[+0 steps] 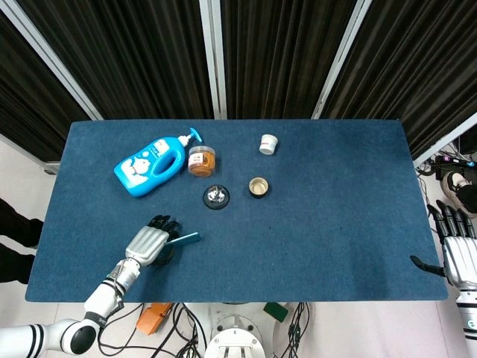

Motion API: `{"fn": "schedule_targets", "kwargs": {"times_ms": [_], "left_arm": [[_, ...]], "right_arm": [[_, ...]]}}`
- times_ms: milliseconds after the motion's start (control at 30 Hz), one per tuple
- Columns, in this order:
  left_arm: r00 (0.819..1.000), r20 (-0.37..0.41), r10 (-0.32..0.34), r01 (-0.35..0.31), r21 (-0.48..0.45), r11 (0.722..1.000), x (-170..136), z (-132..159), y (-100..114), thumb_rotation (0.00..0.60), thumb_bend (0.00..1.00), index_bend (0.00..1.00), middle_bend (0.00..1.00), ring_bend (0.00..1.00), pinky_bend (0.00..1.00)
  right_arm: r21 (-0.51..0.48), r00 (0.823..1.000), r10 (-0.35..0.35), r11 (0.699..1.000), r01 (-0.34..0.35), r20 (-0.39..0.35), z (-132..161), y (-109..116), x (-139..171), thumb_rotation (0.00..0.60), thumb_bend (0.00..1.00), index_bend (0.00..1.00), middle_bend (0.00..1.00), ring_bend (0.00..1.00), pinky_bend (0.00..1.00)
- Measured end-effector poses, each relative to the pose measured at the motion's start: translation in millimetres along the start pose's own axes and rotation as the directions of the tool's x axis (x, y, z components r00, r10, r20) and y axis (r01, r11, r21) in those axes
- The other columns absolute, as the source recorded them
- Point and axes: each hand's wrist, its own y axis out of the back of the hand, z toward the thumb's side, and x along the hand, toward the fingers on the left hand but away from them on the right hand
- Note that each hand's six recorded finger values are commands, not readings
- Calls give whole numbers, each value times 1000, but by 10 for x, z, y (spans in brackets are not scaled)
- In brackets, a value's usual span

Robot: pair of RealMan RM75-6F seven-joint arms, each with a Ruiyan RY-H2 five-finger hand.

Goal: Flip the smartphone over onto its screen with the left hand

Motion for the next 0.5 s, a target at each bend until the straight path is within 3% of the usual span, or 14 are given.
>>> {"fn": "schedule_targets", "kwargs": {"times_ms": [267, 500], "left_arm": [[999, 10, -33, 33, 36, 999, 70, 7, 115, 545, 546, 147, 85, 0, 0], [999, -3, 38, -38, 28, 999, 30, -12, 288, 570, 534, 126, 71, 0, 0]], "right_arm": [[-3, 1000, -4, 1000, 4, 10, -24, 6, 41, 600, 174, 0, 0, 0, 0], [-1, 1000, -7, 1000, 7, 15, -43, 21, 58, 600, 174, 0, 0, 0, 0]]}}
